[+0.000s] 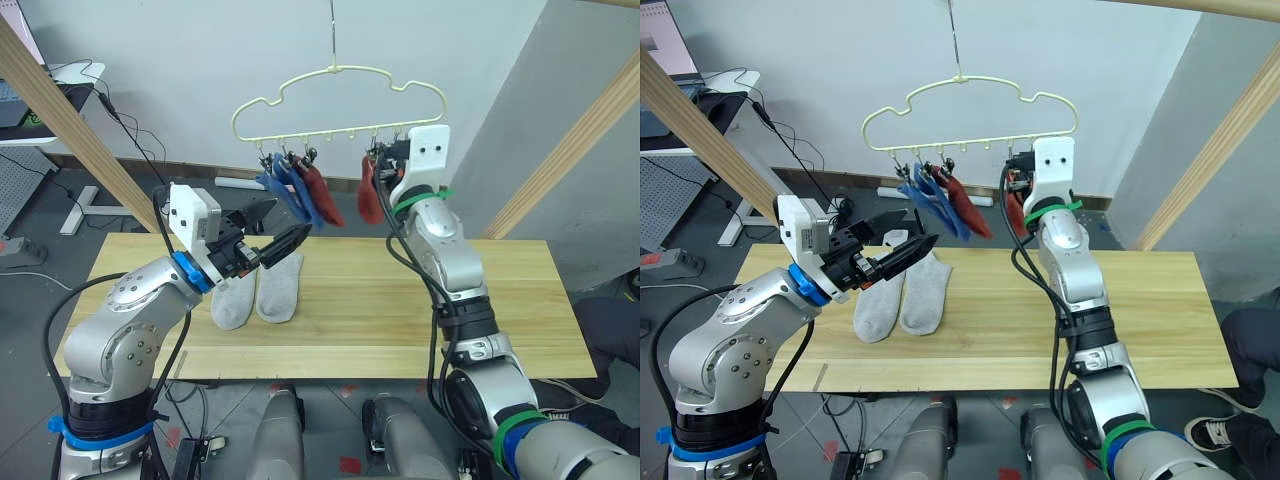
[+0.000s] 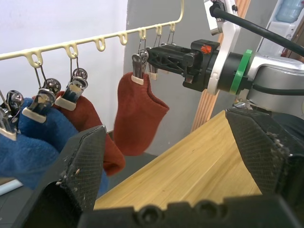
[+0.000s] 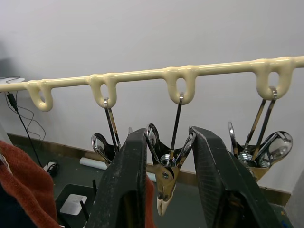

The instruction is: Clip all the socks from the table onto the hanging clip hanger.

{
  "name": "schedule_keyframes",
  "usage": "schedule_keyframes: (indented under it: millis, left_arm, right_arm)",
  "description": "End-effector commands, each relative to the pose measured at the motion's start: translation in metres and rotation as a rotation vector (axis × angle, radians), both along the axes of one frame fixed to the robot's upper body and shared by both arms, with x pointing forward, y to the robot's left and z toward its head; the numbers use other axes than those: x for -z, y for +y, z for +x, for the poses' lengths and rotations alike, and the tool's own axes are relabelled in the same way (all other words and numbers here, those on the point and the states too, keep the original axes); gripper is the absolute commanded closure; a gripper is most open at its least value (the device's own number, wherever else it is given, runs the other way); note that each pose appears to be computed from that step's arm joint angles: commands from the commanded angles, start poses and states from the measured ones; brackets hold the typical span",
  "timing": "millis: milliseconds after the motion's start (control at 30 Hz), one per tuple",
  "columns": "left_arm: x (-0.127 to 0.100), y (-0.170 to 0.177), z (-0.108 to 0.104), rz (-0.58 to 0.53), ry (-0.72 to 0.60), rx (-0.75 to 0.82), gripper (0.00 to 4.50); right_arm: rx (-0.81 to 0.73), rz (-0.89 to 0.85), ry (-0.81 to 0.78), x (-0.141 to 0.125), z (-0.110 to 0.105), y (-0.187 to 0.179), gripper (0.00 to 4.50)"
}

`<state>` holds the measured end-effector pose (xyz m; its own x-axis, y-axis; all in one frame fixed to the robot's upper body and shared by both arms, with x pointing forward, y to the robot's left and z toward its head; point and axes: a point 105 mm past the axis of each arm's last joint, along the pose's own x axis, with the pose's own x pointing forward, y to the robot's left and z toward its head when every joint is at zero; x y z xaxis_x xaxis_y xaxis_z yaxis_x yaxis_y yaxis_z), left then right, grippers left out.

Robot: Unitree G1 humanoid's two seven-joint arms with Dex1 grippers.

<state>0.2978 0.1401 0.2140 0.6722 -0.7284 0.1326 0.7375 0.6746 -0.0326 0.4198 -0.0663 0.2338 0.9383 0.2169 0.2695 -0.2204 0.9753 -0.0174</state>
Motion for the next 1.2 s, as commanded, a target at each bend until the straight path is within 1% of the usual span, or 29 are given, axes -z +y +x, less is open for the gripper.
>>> schedule_keyframes:
  millis: [33, 533, 1033, 1200]
  left_arm:
    - [-0.0103, -0.0031, -0.0042, 0.01, -0.055, 0.01, 0.0]
    - [-0.0084, -0.0036, -0.004, 0.015, -0.055, 0.001, 0.0]
    - [-0.0082, -0.0046, -0.0038, 0.019, -0.059, -0.002, 0.0]
    - [-0.0083, -0.0055, -0.0034, 0.015, -0.059, -0.004, 0.0]
  right_arm:
    - [-0.012, 0.019, -0.062, -0.0188, -0.0038, 0.0033, 3.06]
    - [0.006, 0.024, -0.057, -0.0196, -0.0003, 0.0014, 3.06]
    - [-0.012, 0.021, -0.059, -0.0202, -0.0016, 0.007, 3.06]
    - [-0.015, 0.032, -0.058, -0.0205, -0.0013, 0.0059, 4.06]
